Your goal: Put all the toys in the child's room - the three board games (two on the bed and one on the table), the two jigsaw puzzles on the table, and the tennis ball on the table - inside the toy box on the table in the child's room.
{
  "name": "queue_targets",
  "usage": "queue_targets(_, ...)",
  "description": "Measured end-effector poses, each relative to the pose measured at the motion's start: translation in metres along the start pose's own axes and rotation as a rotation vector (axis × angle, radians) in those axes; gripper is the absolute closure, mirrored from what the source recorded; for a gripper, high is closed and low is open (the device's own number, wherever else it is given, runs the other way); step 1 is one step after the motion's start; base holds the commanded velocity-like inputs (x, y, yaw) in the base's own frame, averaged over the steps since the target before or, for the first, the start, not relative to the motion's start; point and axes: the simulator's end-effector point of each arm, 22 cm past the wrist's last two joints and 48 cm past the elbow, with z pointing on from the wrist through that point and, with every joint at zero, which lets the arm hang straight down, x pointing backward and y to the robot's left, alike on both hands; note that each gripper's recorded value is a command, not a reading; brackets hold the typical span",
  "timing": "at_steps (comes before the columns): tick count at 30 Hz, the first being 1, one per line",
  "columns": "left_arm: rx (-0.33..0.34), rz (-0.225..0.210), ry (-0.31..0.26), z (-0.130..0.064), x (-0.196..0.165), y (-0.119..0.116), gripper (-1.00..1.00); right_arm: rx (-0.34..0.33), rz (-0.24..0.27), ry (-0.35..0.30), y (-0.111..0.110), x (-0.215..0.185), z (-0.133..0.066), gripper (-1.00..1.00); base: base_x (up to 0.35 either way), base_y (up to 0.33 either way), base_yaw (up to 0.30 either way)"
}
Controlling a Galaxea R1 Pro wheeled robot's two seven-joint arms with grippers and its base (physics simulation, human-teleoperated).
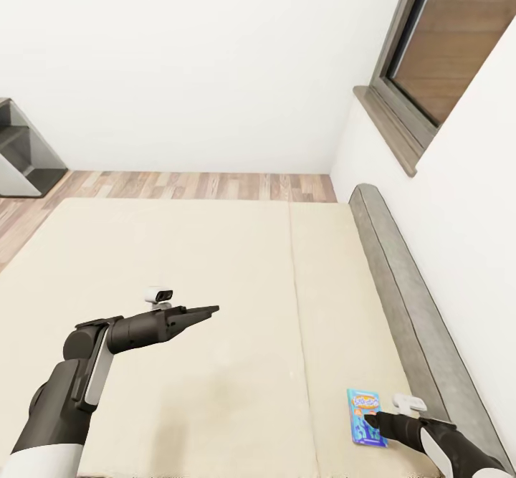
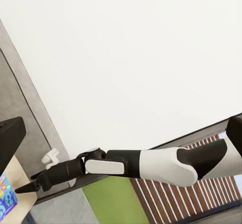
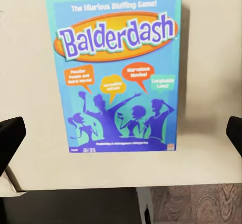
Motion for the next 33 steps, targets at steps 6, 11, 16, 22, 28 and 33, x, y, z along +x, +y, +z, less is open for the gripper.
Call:
queue_targets(6,0.0,-0.003,0.0,0.0,0.001,0.002,-1.0,-0.009,0.001,0.003,0.004,0.001,0.002,-1.0,0.0,0.0,0.0)
queue_targets(11,0.0,-0.004,0.001,0.0,0.001,0.002,-1.0,-0.01,0.001,0.002,0.005,0.001,0.002,-1.0,0.0,0.0,0.0)
queue_targets(16,0.0,-0.004,0.001,0.0,0.001,0.002,-1.0,-0.01,-0.001,0.001,0.004,0.001,0.002,-1.0,0.0,0.0,0.0)
queue_targets(22,0.0,-0.004,0.001,0.0,0.001,0.002,-1.0,-0.008,0.0,-0.002,0.002,0.0,0.001,-1.0,0.0,0.0,0.0)
queue_targets(28,0.0,-0.004,0.001,0.0,0.001,0.002,-1.0,-0.01,0.01,-0.029,-0.004,-0.019,-0.003,-1.0,0.0,0.0,0.0)
queue_targets(33,0.0,-0.004,0.001,0.0,0.001,0.002,-1.0,-0.051,0.053,-0.071,-0.004,-0.039,-0.009,-1.0,0.0,0.0,0.0)
